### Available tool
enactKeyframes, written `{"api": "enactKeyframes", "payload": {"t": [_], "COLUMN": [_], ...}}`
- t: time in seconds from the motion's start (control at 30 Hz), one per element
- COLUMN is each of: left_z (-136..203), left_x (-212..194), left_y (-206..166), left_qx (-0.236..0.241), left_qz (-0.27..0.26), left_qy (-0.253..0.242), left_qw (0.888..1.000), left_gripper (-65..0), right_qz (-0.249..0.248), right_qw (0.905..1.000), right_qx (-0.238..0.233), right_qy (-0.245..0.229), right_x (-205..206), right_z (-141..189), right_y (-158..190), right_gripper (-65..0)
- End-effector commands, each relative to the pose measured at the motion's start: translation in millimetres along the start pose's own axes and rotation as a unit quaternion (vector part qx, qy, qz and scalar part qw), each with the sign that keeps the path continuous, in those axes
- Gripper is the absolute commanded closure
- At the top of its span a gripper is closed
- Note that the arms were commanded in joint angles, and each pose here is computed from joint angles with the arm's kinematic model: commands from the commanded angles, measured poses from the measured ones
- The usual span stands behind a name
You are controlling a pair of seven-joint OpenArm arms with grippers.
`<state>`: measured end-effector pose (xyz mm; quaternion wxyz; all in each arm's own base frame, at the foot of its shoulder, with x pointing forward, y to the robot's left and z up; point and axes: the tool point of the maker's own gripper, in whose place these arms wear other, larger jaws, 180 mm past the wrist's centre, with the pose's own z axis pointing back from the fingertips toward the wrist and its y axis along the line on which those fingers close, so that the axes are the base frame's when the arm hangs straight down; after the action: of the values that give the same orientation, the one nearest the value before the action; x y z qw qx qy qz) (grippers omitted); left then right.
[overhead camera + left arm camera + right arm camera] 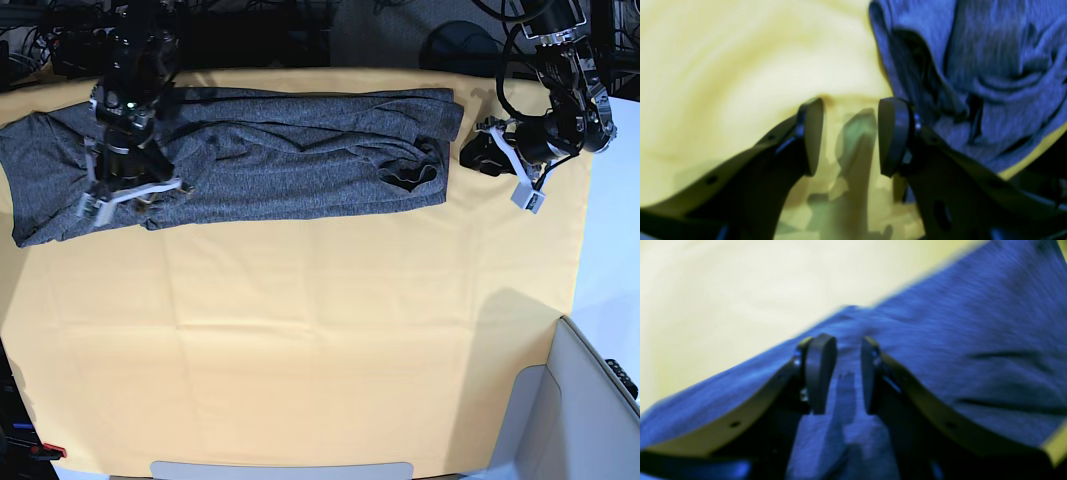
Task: Fold the T-shirt properly
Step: 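Move the right gripper to the shirt's sleeve end, left gripper to the other end, then grasp both ends of the folded shirt with both grippers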
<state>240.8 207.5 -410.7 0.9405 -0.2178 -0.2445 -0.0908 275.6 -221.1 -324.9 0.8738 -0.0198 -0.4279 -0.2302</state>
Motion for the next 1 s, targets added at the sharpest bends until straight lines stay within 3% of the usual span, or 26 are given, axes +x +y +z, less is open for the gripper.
{"api": "enactKeyframes", "payload": {"t": [0.0, 0.13, 0.23, 0.57, 0.97], "left_z": [-0.2, -0.6, -2.4, 3.6, -2.8], "left_x": [-8.2, -14.2, -10.7, 18.1, 11.8], "left_y": [-2.0, -9.8, -21.9, -58.3, -57.8], "left_qx": [-0.004, -0.021, -0.036, -0.046, -0.051], "left_qz": [-0.004, -0.004, -0.006, -0.086, -0.078], "left_qy": [0.025, 0.045, 0.039, 0.009, 0.021], "left_qw": [1.0, 0.999, 0.999, 0.995, 0.995], "left_gripper": [-27.0, -27.1, -27.9, -30.1, -29.8], "right_qz": [-0.011, -0.051, -0.051, -0.055, -0.051], "right_qw": [0.9997, 0.9983, 0.9983, 0.9977, 0.9981], "right_qx": [0.014, 0.024, 0.026, 0.04, 0.033], "right_qy": [-0.017, -0.014, -0.012, -0.003, 0.013], "right_x": [13.3, 19.8, 18.1, 12.8, 0.0], "right_z": [2.8, 4.9, 7.2, 9.1, 11.6], "right_y": [-0.8, -18.4, -25.1, -23.5, -29.8], "right_gripper": [-19.3, -19.3, -19.5, -19.5, -19.5]}}
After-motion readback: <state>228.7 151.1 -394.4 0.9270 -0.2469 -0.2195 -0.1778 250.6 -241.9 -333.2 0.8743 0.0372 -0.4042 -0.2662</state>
